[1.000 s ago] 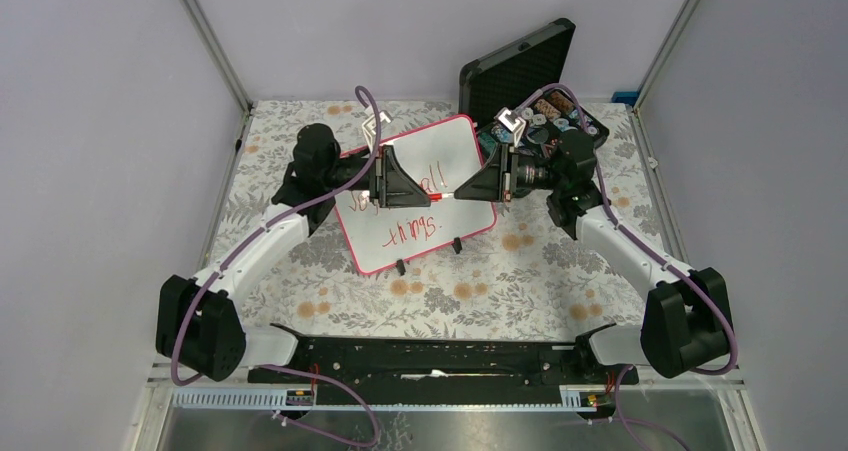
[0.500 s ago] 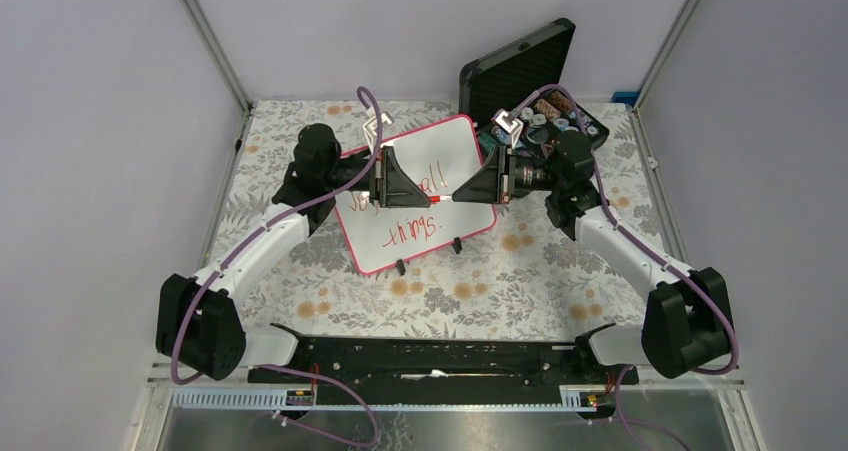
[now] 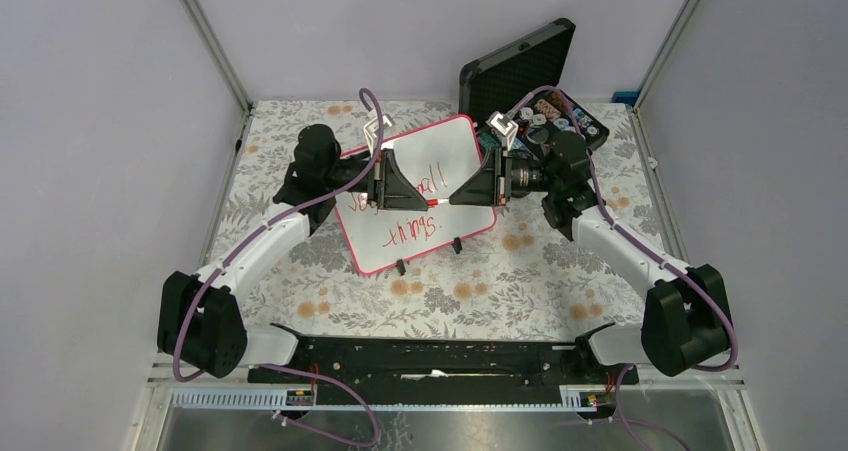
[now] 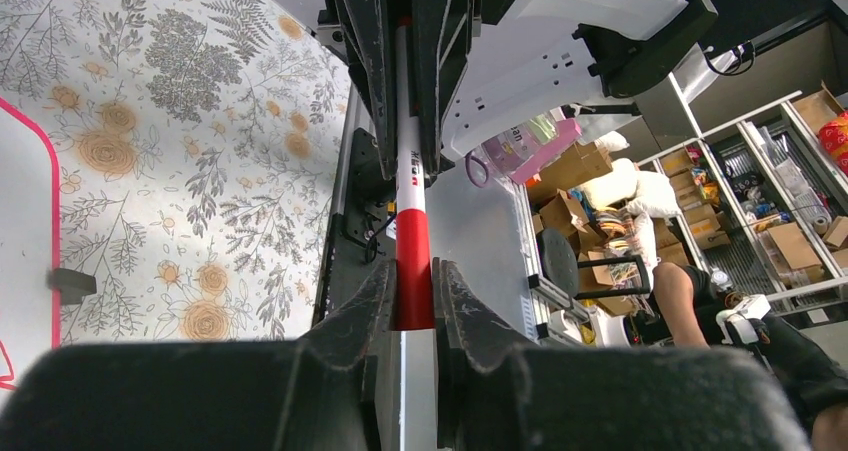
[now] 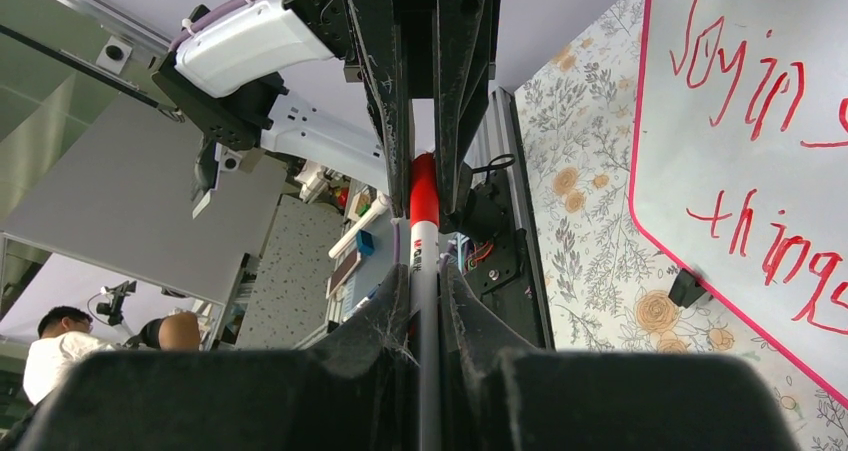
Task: Write a sentence on the whiteboard
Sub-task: Pass from the right arm to the left, then pass from the left arm to the right
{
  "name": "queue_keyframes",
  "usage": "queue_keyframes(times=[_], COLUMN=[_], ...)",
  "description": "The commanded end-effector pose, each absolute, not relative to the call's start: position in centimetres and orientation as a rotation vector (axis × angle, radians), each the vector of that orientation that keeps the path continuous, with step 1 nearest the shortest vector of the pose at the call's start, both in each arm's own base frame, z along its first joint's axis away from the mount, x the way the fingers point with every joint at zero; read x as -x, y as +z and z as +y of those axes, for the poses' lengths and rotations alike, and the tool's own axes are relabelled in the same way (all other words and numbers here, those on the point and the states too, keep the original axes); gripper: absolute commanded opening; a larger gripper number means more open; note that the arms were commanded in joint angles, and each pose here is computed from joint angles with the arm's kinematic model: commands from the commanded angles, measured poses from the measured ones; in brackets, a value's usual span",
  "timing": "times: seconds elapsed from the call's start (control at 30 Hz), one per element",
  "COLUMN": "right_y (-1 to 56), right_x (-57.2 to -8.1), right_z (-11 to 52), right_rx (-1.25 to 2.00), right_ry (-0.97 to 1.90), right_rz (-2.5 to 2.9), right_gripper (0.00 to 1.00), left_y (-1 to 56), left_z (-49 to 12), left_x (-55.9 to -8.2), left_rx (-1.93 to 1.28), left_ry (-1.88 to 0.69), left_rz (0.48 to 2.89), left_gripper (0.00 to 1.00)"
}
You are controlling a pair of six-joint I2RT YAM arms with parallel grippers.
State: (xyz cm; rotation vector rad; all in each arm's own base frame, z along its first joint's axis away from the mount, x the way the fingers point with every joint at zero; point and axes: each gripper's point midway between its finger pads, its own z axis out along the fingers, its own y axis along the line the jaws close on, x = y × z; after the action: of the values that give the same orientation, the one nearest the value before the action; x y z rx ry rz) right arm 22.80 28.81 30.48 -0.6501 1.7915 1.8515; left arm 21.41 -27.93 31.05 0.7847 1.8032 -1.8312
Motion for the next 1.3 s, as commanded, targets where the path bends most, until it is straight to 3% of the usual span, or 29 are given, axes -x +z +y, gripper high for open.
queue_keyframes(times=[0.0, 0.13, 0.27, 0.4, 0.47, 0.8, 1.27], right_y=[30.5, 30.5, 30.7, 30.1, 29.5, 26.7, 25.2], right_x=[-19.9, -21.1, -22.7, -23.9, -23.9, -21.8, -20.7], right_z=[31.4, 30.4, 28.3, 25.7, 24.9, 23.7, 26.2], right_rx=[0.804, 0.8, 0.788, 0.806, 0.863, 1.229, 1.544], right_ry=[1.911, 1.859, 1.749, 1.613, 1.487, 0.925, 0.563], right_rz=[1.761, 1.779, 1.793, 1.838, 1.871, 1.872, 1.811], right_gripper=[0.0, 0.1, 0.34, 0.66, 0.71, 0.68, 0.57], left_y=[32.8, 31.3, 28.9, 27.4, 27.0, 26.2, 25.4], left_z=[-29.5, -29.1, -28.1, -27.2, -27.1, -27.7, -28.2], left_x=[-21.7, -21.5, -21.5, -21.0, -20.7, -20.4, -19.3], left_rx=[-0.845, -0.857, -0.938, -1.003, -1.008, -0.956, -0.903], left_ry=[-1.774, -1.725, -1.562, -1.479, -1.478, -1.633, -1.742], left_rz=[1.661, 1.708, 1.785, 1.84, 1.859, 1.959, 2.048], left_gripper=[0.0, 0.0, 0.0, 0.0, 0.0, 0.0, 0.0])
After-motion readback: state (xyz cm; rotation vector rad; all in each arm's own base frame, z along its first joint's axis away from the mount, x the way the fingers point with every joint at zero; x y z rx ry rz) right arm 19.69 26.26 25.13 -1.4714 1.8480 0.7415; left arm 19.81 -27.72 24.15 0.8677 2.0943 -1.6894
